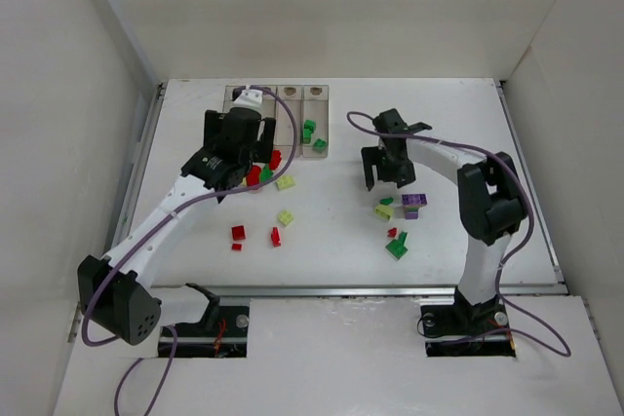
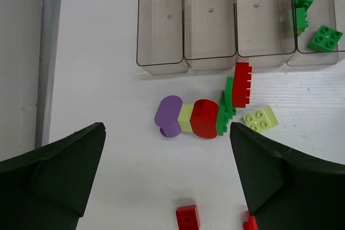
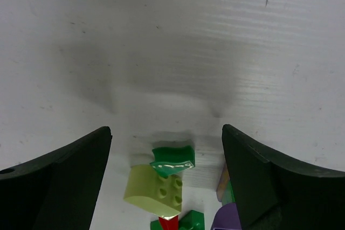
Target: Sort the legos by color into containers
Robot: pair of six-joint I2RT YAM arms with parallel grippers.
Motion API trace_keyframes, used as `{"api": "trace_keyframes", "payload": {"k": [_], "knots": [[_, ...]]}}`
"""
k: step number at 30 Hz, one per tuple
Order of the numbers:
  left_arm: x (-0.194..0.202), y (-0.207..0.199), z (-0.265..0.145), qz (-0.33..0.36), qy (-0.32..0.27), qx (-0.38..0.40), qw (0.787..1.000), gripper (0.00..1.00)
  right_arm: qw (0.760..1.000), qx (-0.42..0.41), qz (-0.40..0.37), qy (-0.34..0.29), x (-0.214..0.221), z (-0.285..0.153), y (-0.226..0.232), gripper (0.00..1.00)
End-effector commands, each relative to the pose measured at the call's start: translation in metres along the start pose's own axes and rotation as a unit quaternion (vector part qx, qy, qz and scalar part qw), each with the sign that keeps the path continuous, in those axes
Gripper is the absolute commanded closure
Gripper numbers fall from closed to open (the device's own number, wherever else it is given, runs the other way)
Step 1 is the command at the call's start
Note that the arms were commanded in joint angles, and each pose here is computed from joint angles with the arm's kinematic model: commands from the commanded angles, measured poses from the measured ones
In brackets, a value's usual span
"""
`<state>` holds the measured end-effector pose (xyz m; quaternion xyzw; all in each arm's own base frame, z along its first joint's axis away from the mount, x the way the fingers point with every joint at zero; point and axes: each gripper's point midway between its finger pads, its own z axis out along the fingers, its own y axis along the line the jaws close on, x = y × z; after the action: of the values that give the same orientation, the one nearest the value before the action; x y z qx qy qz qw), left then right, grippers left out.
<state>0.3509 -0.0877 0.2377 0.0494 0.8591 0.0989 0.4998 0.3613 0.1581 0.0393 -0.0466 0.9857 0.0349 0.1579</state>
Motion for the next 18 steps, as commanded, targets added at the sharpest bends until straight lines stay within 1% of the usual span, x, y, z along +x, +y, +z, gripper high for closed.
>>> {"api": "trace_keyframes", "payload": {"k": [1,6,8,11,12,13,14,18], "knots": [[-0.012,0.004,-0.014,-0.009,-0.033,0.001,0.999,0.00,1.000,0.025,-0.005,0.008,0.010,-0.010,-0.010,0.12],[-0.008,-0.001,-0.016,0.001,-0.034,0.009,0.999,0.00,0.999,0.034,-0.006,0.023,0.026,-0.008,-0.013,0.13],[-0.006,-0.002,-0.015,0.001,-0.034,0.009,0.999,0.00,0.999,0.025,-0.006,0.030,0.029,-0.005,-0.010,0.17],[-0.010,0.001,-0.017,0.001,-0.043,0.004,0.999,0.00,0.998,0.028,-0.017,0.046,0.042,0.001,-0.006,0.20],[-0.010,0.002,-0.017,0.006,-0.043,0.003,0.999,0.00,0.998,0.022,-0.021,0.047,0.043,0.001,-0.001,0.23],[-0.010,0.001,-0.018,0.008,-0.044,0.002,0.999,0.00,0.999,0.021,-0.016,0.042,0.043,0.000,-0.001,0.29],[-0.010,0.001,-0.018,0.008,-0.044,0.002,0.999,0.00,0.999,0.021,-0.016,0.043,0.045,0.002,-0.002,0.29],[-0.009,0.000,-0.017,0.008,-0.044,0.002,0.999,0.00,0.999,0.014,-0.011,0.038,0.044,0.002,0.001,0.51]]}}
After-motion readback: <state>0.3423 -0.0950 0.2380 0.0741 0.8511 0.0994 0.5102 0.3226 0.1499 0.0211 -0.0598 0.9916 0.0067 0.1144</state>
